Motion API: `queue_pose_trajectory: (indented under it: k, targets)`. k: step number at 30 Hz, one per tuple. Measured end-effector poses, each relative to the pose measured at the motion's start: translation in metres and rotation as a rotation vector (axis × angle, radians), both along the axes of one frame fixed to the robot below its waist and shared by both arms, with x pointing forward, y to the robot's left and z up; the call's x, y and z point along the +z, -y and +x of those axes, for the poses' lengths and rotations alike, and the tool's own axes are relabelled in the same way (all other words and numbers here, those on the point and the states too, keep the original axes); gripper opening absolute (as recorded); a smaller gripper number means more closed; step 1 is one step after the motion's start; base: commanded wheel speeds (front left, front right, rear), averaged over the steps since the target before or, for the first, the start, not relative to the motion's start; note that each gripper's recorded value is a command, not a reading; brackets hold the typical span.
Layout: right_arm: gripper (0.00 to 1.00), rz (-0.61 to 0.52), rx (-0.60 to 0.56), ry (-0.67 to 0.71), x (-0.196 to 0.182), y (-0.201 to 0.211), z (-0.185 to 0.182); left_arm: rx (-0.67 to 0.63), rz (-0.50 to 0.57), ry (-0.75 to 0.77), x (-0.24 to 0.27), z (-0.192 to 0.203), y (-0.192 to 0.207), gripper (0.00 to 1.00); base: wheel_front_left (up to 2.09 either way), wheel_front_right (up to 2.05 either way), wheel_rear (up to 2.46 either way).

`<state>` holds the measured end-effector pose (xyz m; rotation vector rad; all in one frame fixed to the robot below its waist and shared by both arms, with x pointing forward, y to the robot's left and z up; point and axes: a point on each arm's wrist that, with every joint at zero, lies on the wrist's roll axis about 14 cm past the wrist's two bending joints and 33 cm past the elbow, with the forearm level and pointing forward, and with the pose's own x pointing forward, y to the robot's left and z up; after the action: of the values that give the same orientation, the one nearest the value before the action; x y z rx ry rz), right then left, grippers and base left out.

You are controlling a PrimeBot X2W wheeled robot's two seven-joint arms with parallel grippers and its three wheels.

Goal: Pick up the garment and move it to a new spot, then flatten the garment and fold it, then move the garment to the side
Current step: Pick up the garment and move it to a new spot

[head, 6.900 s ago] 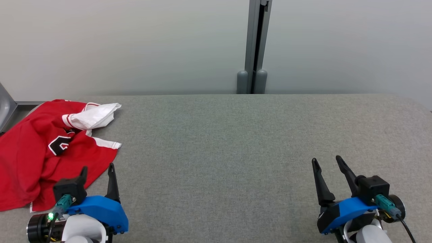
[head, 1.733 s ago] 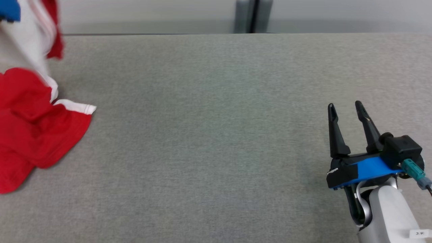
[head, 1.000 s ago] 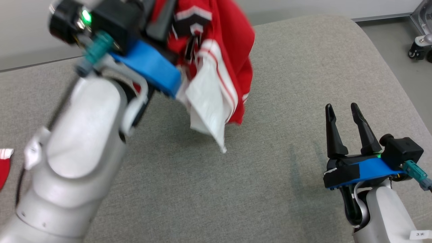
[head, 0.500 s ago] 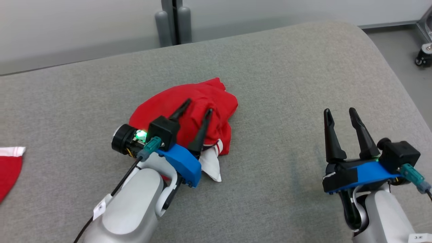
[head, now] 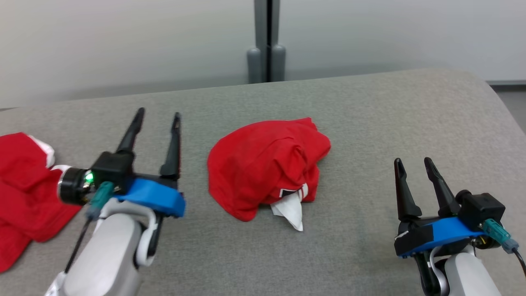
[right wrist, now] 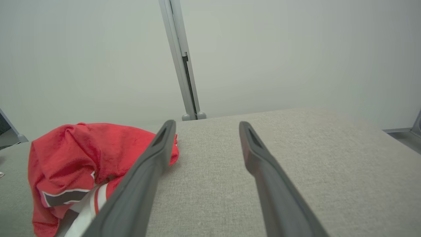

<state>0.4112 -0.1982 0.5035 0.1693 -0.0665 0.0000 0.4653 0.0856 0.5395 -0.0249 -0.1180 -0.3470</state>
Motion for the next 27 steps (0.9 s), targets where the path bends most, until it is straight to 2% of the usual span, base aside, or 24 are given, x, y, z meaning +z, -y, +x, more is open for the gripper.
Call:
queue_pose_trajectory:
  k: [5,13,18,27]
  targets:
    - [1.00,0.005,0.055,0.002,0.000,-0.020,0.006,0.210,0.015,0.006,-0.002,-0.023,-0.075,1.00,0.00,0.00,0.00]
    - [1.00,0.005,0.105,-0.011,-0.004,-0.039,0.009,0.378,0.021,-0.014,-0.011,-0.066,-0.139,1.00,0.00,0.00,0.00]
    - [1.00,0.000,0.116,-0.017,-0.006,-0.043,0.006,0.424,0.021,-0.060,-0.027,-0.091,-0.157,1.00,0.00,0.00,0.00]
    - [1.00,-0.013,0.127,-0.065,-0.021,-0.046,-0.007,0.417,-0.014,-0.150,-0.056,-0.117,-0.152,1.00,0.00,0.00,0.00]
